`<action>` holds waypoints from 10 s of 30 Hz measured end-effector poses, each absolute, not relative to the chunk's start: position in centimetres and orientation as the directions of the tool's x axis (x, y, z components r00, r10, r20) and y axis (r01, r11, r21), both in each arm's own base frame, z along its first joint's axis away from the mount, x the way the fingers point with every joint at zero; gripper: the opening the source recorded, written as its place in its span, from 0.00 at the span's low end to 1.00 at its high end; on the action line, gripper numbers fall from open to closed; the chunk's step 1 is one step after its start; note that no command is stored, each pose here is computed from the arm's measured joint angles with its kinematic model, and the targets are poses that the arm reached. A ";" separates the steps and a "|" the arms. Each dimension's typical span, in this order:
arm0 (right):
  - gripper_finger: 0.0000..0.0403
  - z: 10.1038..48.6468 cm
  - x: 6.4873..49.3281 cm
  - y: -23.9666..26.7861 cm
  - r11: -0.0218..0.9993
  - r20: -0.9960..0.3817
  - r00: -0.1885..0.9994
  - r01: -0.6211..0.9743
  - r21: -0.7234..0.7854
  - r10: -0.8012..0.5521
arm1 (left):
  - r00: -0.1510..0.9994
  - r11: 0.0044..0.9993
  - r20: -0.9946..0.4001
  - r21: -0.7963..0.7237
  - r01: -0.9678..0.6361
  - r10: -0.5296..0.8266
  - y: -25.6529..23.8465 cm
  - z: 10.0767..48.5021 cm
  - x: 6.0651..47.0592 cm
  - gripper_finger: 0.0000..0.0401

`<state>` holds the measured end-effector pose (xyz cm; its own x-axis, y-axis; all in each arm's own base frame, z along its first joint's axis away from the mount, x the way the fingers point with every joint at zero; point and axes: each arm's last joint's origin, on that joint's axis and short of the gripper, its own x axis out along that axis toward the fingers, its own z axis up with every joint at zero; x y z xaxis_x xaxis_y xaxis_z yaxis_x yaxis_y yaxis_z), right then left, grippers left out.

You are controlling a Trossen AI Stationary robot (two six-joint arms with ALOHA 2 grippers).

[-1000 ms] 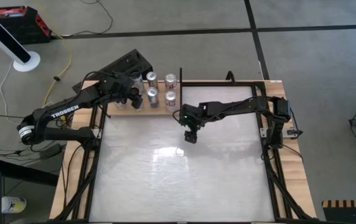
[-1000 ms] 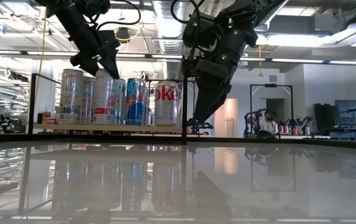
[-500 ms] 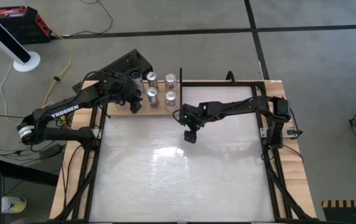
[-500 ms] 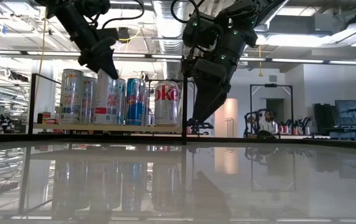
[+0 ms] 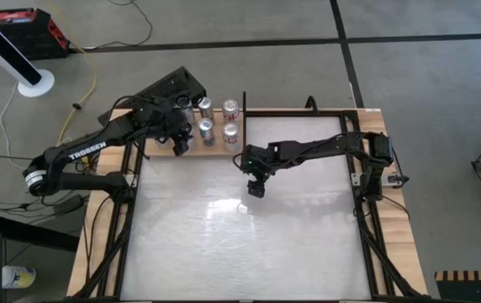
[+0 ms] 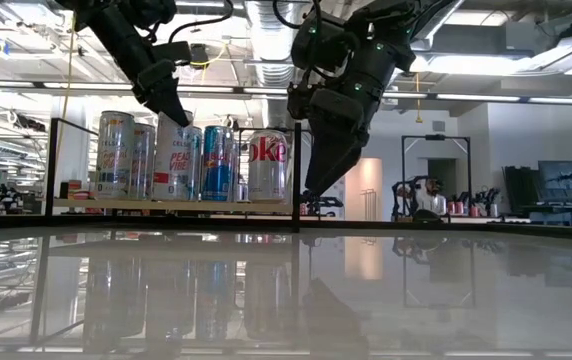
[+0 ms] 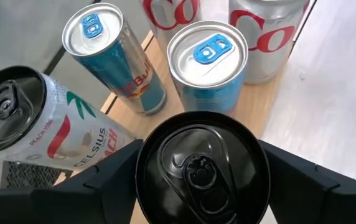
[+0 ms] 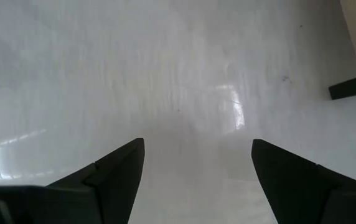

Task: Place canned beverage on shelf
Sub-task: Put the pink soda can on the shelf aligned with the other pink soda can, then return to Home Position

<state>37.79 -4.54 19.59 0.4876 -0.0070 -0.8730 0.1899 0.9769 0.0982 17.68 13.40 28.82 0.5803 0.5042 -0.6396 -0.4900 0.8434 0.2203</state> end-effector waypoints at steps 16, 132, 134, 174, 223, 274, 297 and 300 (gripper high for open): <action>0.79 19.6 37.8 -4.3 0.976 -0.873 0.487 0.191 0.102 -0.004 | 0.545 0.793 -0.613 0.245 -0.558 0.572 13.7 29.0 17.7 0.83; 0.79 19.8 38.3 -3.4 0.984 -0.847 0.532 0.150 0.098 0.003 | 0.436 0.623 -0.649 0.075 -0.779 0.623 14.3 29.8 18.4 0.79; 0.79 19.8 38.3 -3.4 0.984 -0.846 0.532 0.149 0.097 0.003 | 0.434 0.632 -0.652 0.089 -0.770 0.622 14.3 29.8 18.4 0.74; 0.79 20.0 38.5 -4.0 0.983 -0.831 0.557 0.155 0.095 -0.008 | 0.568 0.834 -0.683 0.110 -0.541 0.459 15.0 31.2 16.7 0.59; 0.79 20.0 38.6 -3.7 0.984 -0.831 0.557 0.152 0.097 -0.004 | 0.527 0.794 -0.662 0.177 -0.581 0.533 15.2 30.2 16.5 0.79; 0.05 25.8 19.7 -2.7 0.998 -0.085 0.995 0.054 0.041 -0.051 | 1.000 0.991 -0.023 0.134 -0.011 0.014 0.4 27.1 16.1 0.33; 0.08 18.7 13.6 -2.5 0.967 0.059 0.988 0.123 0.224 -0.140 | 0.957 0.977 0.217 -0.139 -0.164 0.192 2.0 19.1 10.3 0.00; 0.05 18.6 13.1 -2.5 0.974 0.124 0.982 0.120 0.194 -0.146 | 0.957 0.979 0.220 -0.120 -0.166 0.190 1.9 19.1 10.1 0.00</action>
